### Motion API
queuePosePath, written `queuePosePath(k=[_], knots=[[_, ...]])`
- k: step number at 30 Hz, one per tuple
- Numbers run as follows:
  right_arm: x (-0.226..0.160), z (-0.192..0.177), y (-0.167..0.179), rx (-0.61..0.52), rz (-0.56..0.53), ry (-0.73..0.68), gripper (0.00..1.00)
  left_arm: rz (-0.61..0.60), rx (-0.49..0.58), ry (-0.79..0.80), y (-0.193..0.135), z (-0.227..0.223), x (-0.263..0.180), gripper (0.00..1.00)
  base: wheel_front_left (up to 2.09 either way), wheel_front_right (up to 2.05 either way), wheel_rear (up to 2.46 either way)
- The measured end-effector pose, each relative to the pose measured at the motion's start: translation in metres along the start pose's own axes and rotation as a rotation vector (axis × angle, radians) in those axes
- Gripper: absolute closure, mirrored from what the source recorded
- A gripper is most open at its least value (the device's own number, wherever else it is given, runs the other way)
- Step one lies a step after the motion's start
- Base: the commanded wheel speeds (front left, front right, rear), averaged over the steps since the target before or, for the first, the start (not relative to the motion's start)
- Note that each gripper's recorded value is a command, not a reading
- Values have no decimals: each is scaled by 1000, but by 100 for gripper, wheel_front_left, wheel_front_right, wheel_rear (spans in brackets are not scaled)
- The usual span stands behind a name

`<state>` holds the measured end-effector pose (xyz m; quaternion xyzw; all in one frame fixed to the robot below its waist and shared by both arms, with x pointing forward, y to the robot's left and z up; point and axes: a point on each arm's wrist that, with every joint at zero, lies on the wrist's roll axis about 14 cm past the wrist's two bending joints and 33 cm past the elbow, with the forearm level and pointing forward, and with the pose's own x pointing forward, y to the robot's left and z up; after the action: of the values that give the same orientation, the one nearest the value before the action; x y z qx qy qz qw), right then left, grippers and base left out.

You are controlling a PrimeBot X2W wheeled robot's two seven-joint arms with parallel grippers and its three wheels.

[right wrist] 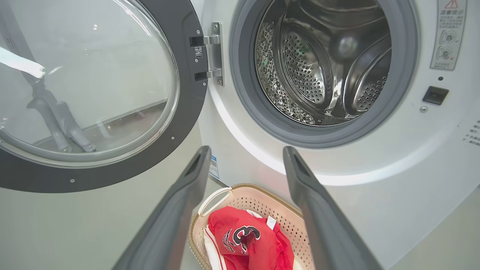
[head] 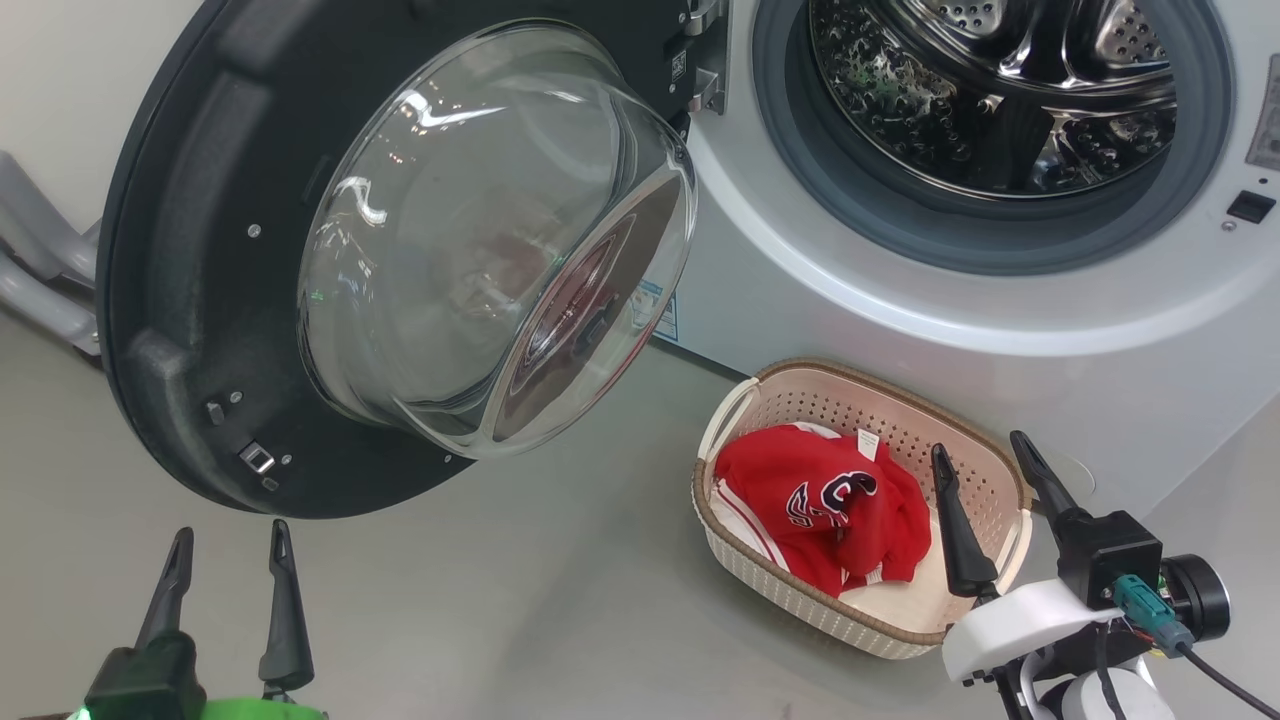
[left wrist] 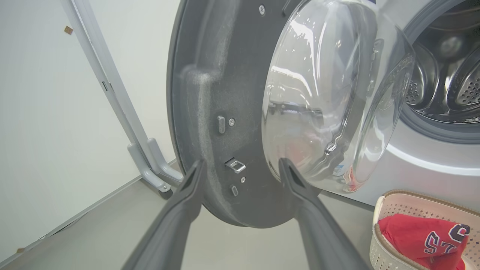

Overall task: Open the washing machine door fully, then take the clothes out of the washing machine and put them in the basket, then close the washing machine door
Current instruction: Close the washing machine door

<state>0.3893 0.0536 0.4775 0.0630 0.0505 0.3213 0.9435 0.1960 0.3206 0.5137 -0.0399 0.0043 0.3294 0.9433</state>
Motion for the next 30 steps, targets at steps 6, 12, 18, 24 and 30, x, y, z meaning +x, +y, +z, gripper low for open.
queuePosePath(k=[6, 12, 18, 24, 30], knots=[[4, -2, 2, 4, 7, 6, 0, 9, -1, 2, 1, -1, -1, 0, 0, 0, 0], [6, -3, 2, 5, 8, 12, 0, 11, -1, 4, 1, -2, -2, 66, 0, 0, 0], [8, -4, 2, 7, 17, 13, 0, 13, 0, 7, 0, -3, -2, 100, 0, 0, 0], [10, -3, 3, 7, 20, 10, 0, 25, -8, -23, 4, 4, -1, 100, -2, -2, -2], [12, -3, 3, 5, 23, 10, 0, 23, -112, -124, 1, 30, 0, 100, -17, -17, -17]])
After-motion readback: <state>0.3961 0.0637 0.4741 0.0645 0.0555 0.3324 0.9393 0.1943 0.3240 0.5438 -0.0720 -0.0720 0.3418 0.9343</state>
